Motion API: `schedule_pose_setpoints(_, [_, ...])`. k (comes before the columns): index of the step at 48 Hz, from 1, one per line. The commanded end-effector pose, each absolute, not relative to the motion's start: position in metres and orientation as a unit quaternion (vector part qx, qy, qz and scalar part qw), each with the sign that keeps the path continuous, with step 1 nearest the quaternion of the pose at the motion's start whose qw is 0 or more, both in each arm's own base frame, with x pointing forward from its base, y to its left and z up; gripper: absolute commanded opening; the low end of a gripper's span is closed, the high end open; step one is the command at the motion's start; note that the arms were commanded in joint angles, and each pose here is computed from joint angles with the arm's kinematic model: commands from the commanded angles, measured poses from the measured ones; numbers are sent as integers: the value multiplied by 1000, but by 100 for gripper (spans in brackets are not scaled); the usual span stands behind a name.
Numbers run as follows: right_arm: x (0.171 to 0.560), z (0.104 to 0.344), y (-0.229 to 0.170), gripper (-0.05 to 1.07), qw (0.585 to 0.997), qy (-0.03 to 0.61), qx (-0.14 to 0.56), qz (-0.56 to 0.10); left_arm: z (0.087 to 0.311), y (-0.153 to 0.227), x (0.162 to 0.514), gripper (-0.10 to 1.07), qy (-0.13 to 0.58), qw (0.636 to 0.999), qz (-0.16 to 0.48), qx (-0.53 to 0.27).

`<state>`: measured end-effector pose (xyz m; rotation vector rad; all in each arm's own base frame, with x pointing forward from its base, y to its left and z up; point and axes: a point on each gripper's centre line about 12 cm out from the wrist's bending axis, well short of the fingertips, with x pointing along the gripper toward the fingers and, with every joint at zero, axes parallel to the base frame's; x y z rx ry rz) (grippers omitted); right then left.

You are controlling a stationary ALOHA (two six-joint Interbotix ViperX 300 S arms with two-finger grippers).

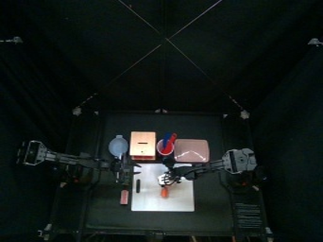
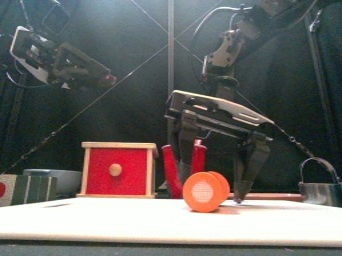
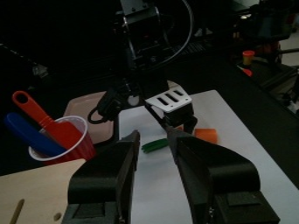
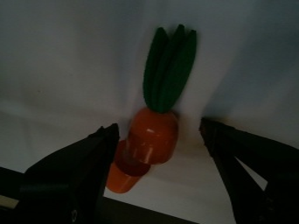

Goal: Put carrot top and bottom onto plate

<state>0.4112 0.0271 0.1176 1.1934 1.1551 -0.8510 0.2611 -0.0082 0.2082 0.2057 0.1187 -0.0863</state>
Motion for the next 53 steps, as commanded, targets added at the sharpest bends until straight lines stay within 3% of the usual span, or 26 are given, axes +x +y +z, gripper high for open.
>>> schedule_pose_setpoints(1, [417, 132, 28, 102, 602, 489, 521, -356, 213, -9, 263, 73, 51, 992, -44, 103])
schedule_pose_setpoints(40, [425, 137, 30, 100, 596, 498, 516, -360, 212, -9, 263, 73, 53, 992, -44, 104])
schedule_pose_setpoints(53, [429, 138, 30, 72, 600, 498, 512, -360, 211, -9, 263, 73, 57, 992, -46, 107])
